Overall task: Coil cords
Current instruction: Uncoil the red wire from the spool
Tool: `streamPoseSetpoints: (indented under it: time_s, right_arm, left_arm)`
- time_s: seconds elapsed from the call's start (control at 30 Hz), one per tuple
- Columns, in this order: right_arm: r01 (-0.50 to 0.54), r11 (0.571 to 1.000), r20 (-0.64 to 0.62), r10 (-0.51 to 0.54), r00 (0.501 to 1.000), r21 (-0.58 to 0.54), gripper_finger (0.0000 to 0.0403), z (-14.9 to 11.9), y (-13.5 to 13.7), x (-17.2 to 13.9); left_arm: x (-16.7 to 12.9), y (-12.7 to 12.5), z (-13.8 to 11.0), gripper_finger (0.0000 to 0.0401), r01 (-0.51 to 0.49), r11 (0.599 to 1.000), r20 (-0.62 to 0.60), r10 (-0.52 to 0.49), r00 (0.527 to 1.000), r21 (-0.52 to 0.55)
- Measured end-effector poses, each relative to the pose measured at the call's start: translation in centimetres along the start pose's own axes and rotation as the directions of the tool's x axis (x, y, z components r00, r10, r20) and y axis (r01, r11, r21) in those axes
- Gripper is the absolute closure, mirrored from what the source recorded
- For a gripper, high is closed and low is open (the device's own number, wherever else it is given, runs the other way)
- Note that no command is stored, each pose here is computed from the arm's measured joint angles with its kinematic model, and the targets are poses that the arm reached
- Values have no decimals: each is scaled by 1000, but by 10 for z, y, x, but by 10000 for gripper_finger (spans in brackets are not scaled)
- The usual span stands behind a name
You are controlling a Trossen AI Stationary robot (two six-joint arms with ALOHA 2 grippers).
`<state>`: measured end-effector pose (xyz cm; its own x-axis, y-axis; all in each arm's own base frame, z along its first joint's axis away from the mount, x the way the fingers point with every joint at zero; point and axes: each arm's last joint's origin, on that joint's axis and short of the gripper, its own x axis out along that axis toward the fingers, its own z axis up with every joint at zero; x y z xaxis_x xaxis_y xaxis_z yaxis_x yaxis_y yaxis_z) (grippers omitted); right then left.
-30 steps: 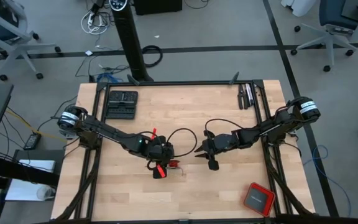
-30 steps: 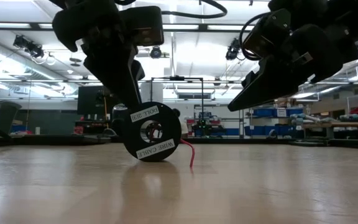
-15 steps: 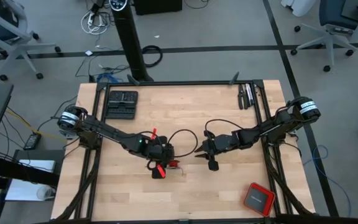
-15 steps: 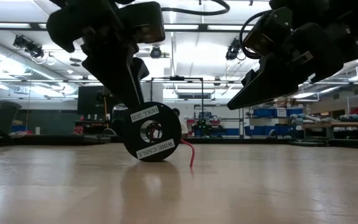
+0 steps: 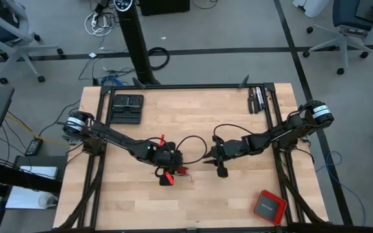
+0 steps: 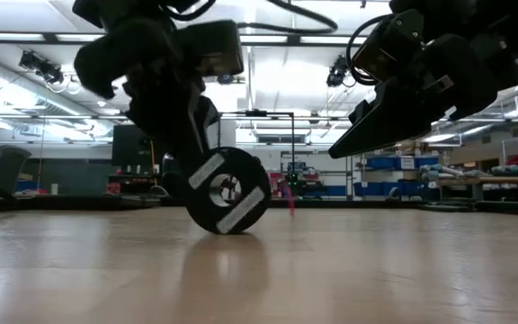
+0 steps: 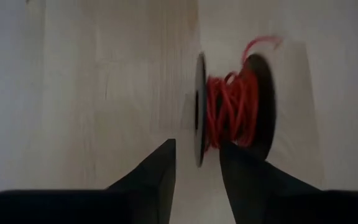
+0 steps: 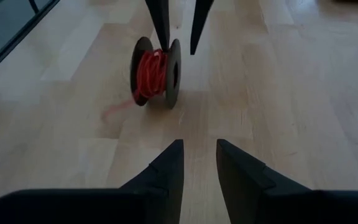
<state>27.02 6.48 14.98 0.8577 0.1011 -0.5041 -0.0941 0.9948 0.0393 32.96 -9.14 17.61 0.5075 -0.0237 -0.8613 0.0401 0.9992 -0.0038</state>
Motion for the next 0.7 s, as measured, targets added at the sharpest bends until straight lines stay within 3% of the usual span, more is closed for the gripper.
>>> streamPoseSetpoints:
  time_s: [0.43, 0.7]
  right_arm:
    - [0, 1000, 0, 0, 1000, -1, 310, 0, 0, 0]
    - [2, 1000, -21, -2, 1000, -2, 310, -2, 0, 0]
  left_arm:
    - [9, -2, 2, 390, 5, 1000, 27, -5, 1000, -7]
    - [9, -1, 2, 400, 2, 1000, 30, -1, 1000, -12]
